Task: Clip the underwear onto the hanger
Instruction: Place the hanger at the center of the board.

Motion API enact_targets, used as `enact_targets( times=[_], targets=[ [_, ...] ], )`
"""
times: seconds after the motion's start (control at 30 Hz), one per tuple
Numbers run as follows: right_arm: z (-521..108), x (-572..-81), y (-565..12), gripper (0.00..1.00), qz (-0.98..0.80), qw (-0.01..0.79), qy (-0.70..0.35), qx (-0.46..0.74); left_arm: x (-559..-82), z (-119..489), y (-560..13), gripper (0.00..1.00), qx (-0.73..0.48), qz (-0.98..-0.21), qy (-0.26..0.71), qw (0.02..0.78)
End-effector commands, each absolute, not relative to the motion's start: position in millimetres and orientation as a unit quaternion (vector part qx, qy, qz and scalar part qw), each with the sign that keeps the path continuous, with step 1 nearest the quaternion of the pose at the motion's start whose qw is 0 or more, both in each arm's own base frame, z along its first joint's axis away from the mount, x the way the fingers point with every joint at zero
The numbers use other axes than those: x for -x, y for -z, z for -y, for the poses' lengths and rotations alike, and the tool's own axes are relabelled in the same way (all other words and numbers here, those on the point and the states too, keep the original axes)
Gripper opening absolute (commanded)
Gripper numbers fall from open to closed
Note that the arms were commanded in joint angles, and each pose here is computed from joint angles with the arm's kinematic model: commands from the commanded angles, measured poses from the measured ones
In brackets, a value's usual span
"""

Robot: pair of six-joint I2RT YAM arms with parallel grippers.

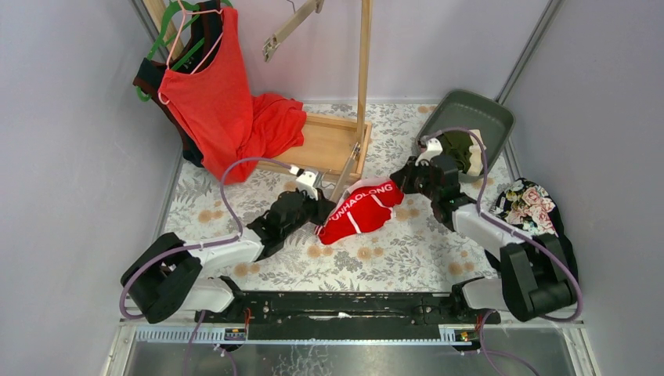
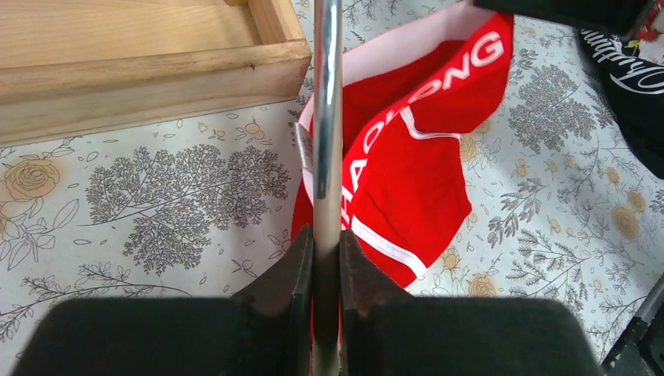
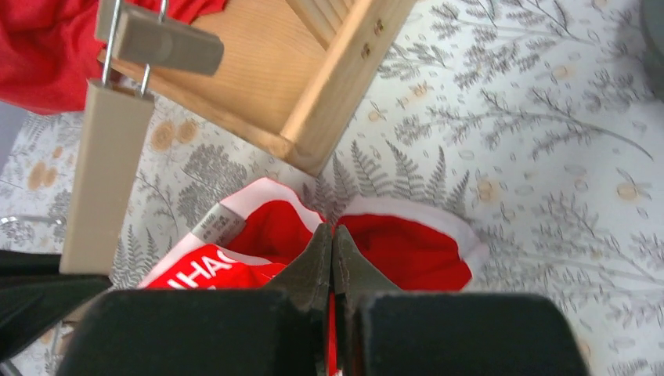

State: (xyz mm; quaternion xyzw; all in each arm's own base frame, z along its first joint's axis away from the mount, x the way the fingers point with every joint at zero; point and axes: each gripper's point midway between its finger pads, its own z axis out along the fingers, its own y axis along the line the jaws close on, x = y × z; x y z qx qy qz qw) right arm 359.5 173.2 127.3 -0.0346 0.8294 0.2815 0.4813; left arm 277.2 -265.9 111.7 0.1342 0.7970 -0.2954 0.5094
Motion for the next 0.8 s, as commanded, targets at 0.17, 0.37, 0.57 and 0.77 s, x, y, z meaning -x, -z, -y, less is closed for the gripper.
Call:
enact_targets(
  times=[0.17,0.37,0.57,0.77],
  targets=[
    [-167,-309,-107,0.0,-0.843,0.468,-0.266,0.027,-287,276,-129,0.0,-0.145,-0.758,0.32,0.549],
    [-169,-275,-82,0.0,-0.862,0.433,-0.262,0.021,-282,277,-121,0.0,-0.151,-0.757,0.328,0.545],
    [-161,-265,-80,0.22,-0.874,0.421,-0.243,0.019,-280,274,-116,0.0,-0.155,-0.759,0.322,0.544],
    [-156,-273,-93,0.54,-0.875,0.432,-0.217,0.032,-278,273,-114,0.0,-0.158,-0.76,0.321,0.543]
  ],
)
